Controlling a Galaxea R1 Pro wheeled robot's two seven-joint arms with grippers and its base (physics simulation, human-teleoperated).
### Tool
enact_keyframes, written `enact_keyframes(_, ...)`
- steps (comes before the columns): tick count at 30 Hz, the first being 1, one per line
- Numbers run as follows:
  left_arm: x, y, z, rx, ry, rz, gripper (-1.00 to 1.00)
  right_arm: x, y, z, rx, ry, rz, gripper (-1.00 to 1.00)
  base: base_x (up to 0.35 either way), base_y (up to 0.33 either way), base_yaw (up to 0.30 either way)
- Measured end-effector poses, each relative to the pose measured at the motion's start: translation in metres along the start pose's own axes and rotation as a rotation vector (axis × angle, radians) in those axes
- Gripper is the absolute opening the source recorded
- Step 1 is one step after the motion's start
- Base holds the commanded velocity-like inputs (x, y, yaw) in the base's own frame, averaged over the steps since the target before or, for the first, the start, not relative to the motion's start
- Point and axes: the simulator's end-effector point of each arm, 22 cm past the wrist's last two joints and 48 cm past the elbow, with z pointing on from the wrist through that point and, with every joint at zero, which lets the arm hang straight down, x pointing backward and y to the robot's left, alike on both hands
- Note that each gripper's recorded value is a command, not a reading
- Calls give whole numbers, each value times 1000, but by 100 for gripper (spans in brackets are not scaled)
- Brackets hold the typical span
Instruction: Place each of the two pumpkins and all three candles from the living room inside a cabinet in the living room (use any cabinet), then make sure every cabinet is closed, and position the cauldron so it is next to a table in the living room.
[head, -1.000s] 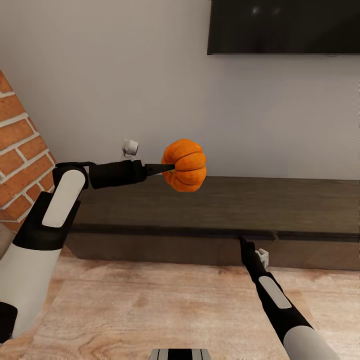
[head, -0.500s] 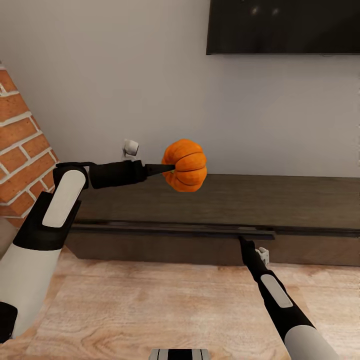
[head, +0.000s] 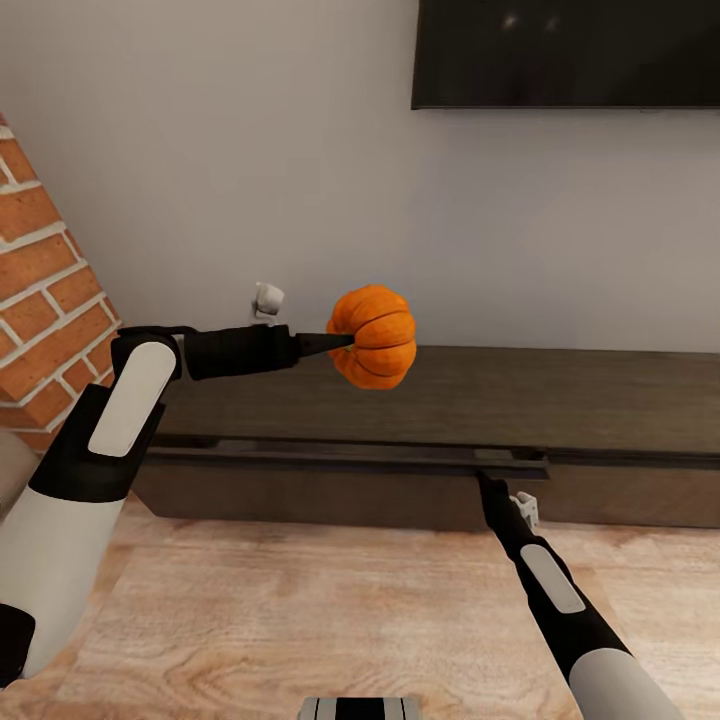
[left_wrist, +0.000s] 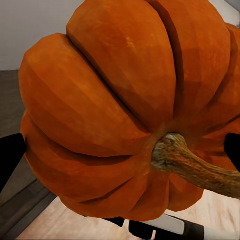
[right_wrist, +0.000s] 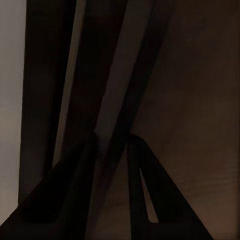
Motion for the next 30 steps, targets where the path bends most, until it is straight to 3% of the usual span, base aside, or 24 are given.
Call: enact_keyframes(30, 0, 1, -1, -5, 0, 3, -100, 4, 1, 0, 1, 8, 2, -100, -92, 0, 0)
